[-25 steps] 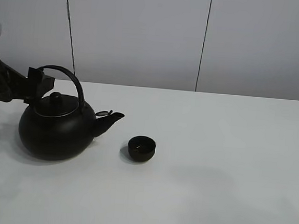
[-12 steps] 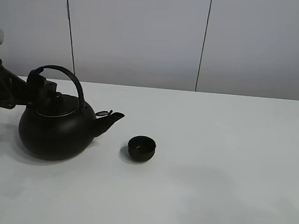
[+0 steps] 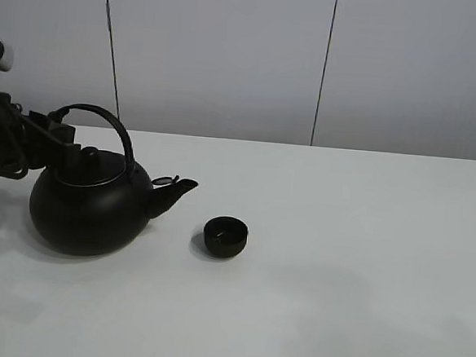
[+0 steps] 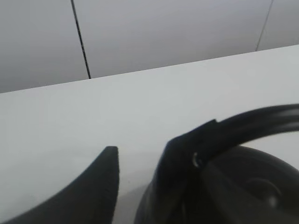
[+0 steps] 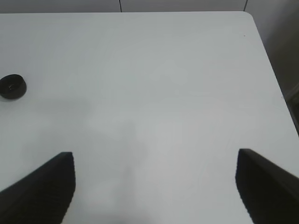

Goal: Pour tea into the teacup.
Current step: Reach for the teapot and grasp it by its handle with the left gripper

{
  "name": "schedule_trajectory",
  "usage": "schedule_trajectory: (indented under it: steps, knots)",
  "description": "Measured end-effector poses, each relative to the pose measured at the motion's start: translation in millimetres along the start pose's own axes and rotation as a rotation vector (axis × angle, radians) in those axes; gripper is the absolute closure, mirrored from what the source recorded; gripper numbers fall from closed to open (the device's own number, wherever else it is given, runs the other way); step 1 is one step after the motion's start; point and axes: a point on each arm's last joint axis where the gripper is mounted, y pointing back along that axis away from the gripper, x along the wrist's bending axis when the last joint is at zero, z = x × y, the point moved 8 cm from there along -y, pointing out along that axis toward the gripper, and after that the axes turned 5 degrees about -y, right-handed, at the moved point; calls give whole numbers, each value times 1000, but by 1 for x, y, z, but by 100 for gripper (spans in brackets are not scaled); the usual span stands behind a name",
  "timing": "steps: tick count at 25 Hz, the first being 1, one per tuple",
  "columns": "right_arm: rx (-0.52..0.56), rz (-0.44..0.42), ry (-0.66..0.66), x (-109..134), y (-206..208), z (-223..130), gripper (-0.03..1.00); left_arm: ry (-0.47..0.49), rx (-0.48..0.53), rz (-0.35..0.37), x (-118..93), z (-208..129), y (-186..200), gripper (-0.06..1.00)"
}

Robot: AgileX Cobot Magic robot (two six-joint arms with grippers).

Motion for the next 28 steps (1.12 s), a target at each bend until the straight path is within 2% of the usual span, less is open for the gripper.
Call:
schedule_trajectory:
  steps: [3, 4, 19, 28]
  knots:
    - [0, 0, 0, 0, 0, 0, 33, -20, -6, -23, -4, 0, 0, 80]
    - [0, 0, 0, 0, 0, 0, 33, -26, -8, -23, -4, 1, 0, 82]
    - [0, 0, 0, 0, 0, 0, 33, -91, -23, -82, -13, 7, 2, 82]
    - [0, 0, 0, 0, 0, 0, 33, -135, -85, -102, -18, 49, -5, 83]
